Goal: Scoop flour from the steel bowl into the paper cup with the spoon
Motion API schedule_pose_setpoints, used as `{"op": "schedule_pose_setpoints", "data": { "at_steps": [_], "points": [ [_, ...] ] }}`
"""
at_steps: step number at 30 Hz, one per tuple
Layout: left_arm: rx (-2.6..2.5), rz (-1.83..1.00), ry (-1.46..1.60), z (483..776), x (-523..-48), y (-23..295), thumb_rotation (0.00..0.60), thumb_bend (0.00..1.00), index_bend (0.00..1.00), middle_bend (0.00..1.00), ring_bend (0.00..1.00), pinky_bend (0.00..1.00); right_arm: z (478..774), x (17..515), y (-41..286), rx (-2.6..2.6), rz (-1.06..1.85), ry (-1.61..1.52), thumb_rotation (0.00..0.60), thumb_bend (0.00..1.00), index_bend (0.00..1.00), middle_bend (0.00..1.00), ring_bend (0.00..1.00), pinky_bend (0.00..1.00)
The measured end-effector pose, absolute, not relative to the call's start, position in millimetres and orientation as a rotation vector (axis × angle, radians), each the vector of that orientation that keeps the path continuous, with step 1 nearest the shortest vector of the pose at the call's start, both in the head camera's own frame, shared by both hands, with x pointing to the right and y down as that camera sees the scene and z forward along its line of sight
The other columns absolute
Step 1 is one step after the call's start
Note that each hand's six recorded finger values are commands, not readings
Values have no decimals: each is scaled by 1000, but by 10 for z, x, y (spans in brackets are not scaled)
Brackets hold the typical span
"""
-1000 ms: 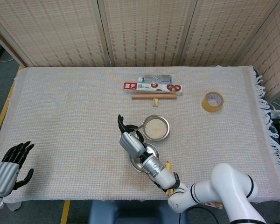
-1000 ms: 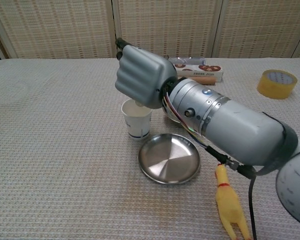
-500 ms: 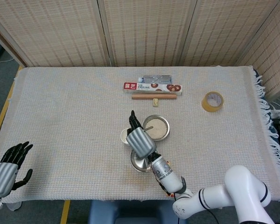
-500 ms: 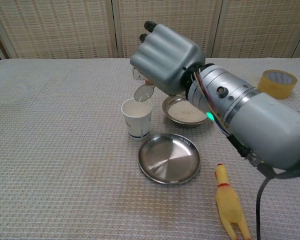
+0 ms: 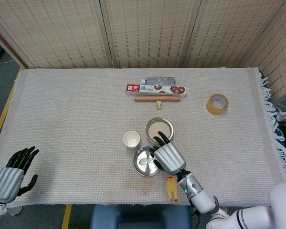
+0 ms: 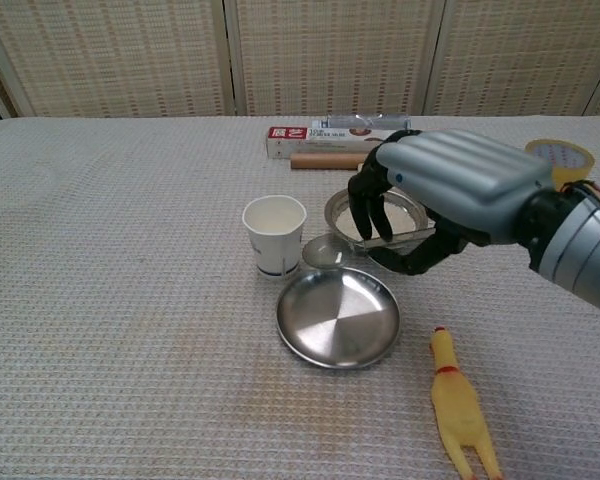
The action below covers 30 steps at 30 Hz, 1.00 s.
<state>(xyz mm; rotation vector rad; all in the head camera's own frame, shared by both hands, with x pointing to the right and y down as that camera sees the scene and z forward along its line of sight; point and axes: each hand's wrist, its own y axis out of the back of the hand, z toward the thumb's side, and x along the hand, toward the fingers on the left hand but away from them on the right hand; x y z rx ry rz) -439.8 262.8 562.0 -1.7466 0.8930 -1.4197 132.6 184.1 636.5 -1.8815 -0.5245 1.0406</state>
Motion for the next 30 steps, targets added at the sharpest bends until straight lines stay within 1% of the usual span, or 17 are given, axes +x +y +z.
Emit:
{"op": "schedule_pose_setpoints", "data": {
  "at_steps": [12, 18, 20, 21, 22, 25, 27, 30],
  "points": [
    [-1751, -1414, 913, 5585, -4441, 2625, 600, 446, 0, 0, 0, 100, 6822, 1086, 2126, -1779, 1038, -387, 600, 369, 772, 576, 144, 96],
    [-1756, -1420, 911, 5601, -4460, 2617, 600, 446, 0, 0, 0, 100, 6972, 989, 2190, -1733, 1038, -350, 600, 369, 681, 547, 135, 97],
    [-1757, -1420, 911, 5601, -4460, 2617, 600, 447, 0, 0, 0, 100, 6986, 966, 2200, -1730, 1033, -347, 600, 369, 585, 497, 121, 96],
    [-1756, -1422, 911, 5602, -4462, 2617, 600, 447, 0, 0, 0, 100, 6989, 963, 2202, -1729, 1031, -346, 600, 365, 486, 448, 102, 96],
    [-1756, -1424, 912, 5604, -4466, 2616, 600, 448, 0, 0, 0, 100, 6996, 957, 2206, -1724, 1028, -342, 600, 361, 359, 386, 77, 95],
    [-1755, -1429, 913, 5616, -4472, 2608, 600, 450, 0, 0, 0, 101, 7031, 957, 2205, -1682, 1024, -319, 600, 357, 168, 305, 44, 89],
    [-1754, -1430, 913, 5615, -4473, 2605, 600, 449, 0, 0, 0, 101, 7038, 958, 2209, -1664, 1026, -309, 600, 357, 121, 282, 33, 84],
    [-1752, -1431, 915, 5613, -4475, 2605, 600, 448, 0, 0, 0, 102, 7036, 975, 2213, -1661, 1034, -302, 600, 356, 92, 267, 26, 78]
  ]
}}
